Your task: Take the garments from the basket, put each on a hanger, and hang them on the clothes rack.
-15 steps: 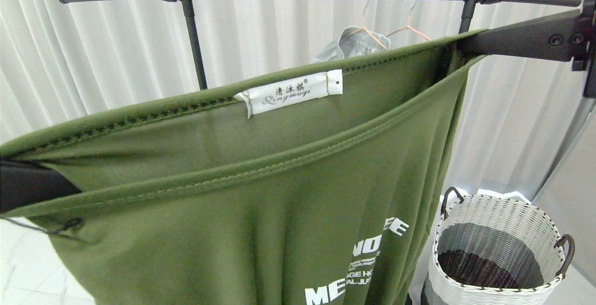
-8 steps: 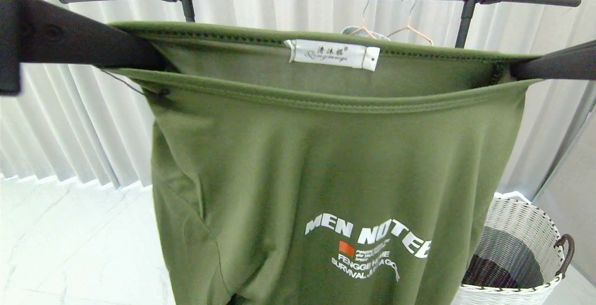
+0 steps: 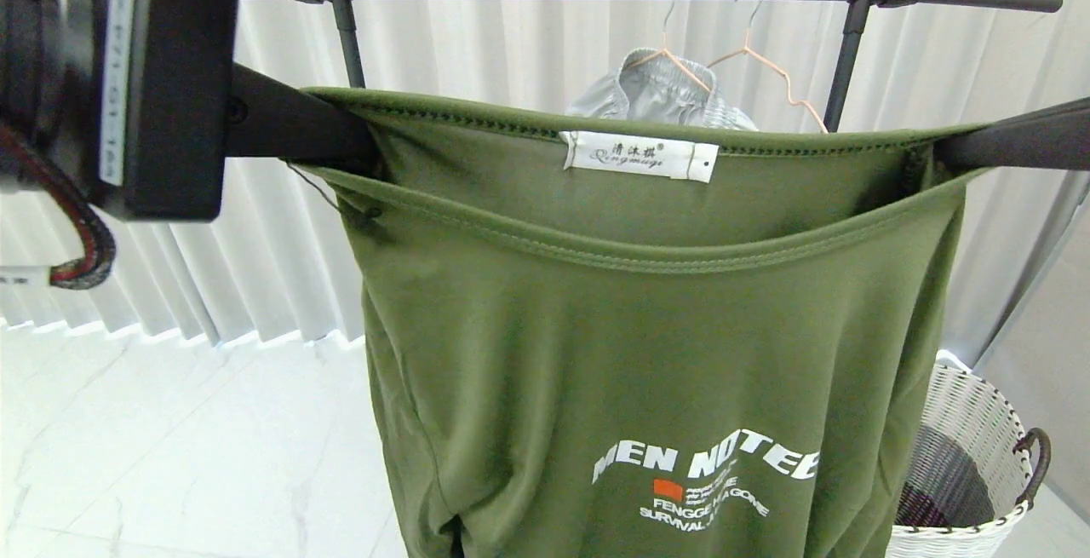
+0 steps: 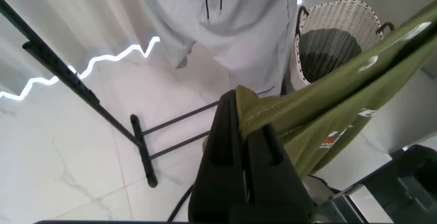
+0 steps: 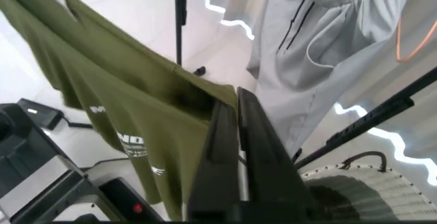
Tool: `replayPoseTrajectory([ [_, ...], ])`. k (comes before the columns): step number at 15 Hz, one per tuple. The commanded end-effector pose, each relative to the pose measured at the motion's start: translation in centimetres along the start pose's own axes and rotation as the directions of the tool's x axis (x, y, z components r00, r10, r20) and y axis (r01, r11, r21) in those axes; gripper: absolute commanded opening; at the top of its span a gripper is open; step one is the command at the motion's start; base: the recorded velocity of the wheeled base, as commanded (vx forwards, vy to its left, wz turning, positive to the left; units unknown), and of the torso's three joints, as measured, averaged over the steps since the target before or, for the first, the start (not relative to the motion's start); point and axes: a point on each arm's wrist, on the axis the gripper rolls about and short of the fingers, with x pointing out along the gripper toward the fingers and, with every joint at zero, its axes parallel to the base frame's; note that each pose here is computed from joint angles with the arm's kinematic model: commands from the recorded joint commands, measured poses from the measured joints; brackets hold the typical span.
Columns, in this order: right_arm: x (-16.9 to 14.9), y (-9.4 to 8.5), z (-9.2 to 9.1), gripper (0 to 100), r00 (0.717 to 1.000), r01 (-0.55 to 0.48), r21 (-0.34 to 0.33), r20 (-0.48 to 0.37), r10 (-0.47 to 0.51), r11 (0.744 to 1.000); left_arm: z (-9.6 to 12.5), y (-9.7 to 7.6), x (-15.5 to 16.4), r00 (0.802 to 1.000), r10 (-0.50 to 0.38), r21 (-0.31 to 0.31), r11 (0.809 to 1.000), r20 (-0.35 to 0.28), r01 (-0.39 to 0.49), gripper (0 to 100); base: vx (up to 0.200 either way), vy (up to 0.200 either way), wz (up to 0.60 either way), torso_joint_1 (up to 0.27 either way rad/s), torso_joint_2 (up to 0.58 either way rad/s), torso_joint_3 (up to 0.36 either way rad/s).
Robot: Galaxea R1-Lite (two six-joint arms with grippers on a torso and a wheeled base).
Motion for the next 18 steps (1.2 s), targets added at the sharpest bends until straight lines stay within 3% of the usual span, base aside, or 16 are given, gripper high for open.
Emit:
replayPoseTrajectory([
  [1,0.0,0.1,-0.2,100,1.0,-0.006,0.0,-0.005,0.006,1.0,0.0,0.0,0.1,1.0,0.001,-0.001,1.0,-0.001,-0.001,0,0.0,0.0,0.0,0.0,0.0,0.0],
  [5,-1.4,0.1,-2.4,100,0.999,-0.026,-0.008,-0.032,0.025,1.0,0.0,0.1,0.0,1.0,0.005,-0.002,1.0,-0.001,-0.005,0,0.0,0.0,0.0,0.0,0.0,0.0],
  [8,-1.6,0.3,-3.6,100,0.998,-0.063,-0.008,0.025,0.063,0.998,-0.6,1.3,1.3,0.985,0.171,-0.011,0.985,-0.03,-0.172,0,0.0,0.0,0.0,0.0,0.0,0.0],
  [9,-1.2,-0.1,-4.0,100,1.0,-0.008,0.002,0.018,0.007,1.0,-0.7,1.4,1.2,0.982,0.189,-0.007,0.982,-0.032,-0.189,0,0.0,0.0,0.0,0.0,0.0,0.0],
  [10,-0.3,-1.1,-4.4,100,0.99,0.137,0.007,-0.039,-0.137,0.99,-0.8,1.5,0.9,0.983,0.182,-0.007,0.983,-0.025,-0.182,0,0.0,0.0,0.0,0.0,0.0,0.0],
  [12,1.1,-2.5,-5.4,100,0.919,0.354,-0.016,-0.179,-0.351,0.935,-0.8,1.6,0.4,0.983,0.182,-0.007,0.983,-0.015,-0.182,0,0.0,0.0,0.0,0.0,0.0,0.0],
  [13,1.9,-3.8,-6.6,100,0.852,0.46,-0.031,-0.267,-0.451,0.888,-1.0,1.9,-0.1,0.983,0.186,-0.005,0.983,-0.009,-0.186,0,0.0,0.0,0.0,0.0,0.0,0.0],
  [18,1.7,-4.6,-8.9,100,0.78,0.546,-0.058,-0.329,-0.533,0.836,-5.6,3.6,-2.0,0.952,0.299,0.064,0.953,-0.064,-0.295,0,0.0,0.0,0.0,0.0,0.0,0.0],
])
